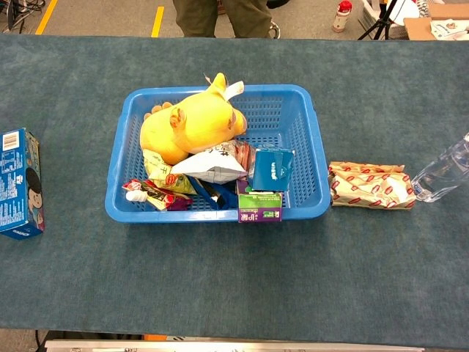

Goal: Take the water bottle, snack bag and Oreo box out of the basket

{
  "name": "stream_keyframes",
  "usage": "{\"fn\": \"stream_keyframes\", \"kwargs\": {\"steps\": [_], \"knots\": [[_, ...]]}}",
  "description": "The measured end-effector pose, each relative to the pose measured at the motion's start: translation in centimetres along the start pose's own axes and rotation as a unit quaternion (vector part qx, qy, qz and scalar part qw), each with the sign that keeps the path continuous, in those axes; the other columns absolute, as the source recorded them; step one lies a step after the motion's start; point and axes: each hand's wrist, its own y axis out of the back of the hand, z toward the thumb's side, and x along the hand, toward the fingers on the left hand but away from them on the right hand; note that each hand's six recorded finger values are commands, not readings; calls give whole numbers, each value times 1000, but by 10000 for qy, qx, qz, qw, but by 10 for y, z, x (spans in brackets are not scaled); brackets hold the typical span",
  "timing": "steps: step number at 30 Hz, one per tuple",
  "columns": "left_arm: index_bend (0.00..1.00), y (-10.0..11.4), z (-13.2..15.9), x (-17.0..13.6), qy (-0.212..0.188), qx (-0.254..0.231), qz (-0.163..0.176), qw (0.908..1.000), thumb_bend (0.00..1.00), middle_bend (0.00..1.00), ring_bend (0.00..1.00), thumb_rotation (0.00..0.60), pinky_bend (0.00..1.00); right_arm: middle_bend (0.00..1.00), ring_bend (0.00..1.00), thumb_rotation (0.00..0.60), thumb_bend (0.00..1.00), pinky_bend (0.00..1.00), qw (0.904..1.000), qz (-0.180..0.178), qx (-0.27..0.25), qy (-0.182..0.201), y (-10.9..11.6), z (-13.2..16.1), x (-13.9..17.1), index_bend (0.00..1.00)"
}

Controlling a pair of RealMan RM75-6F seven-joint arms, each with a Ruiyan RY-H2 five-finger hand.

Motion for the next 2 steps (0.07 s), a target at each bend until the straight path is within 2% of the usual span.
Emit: {"fn": "stream_keyframes", "kwargs": {"steps": [2], "knots": [[389, 0, -1, -2, 26, 5, 10, 10000, 110, 176, 203, 600, 292, 336, 333, 600, 0, 304, 10000, 21, -52, 48, -3, 2, -2, 358]]}}
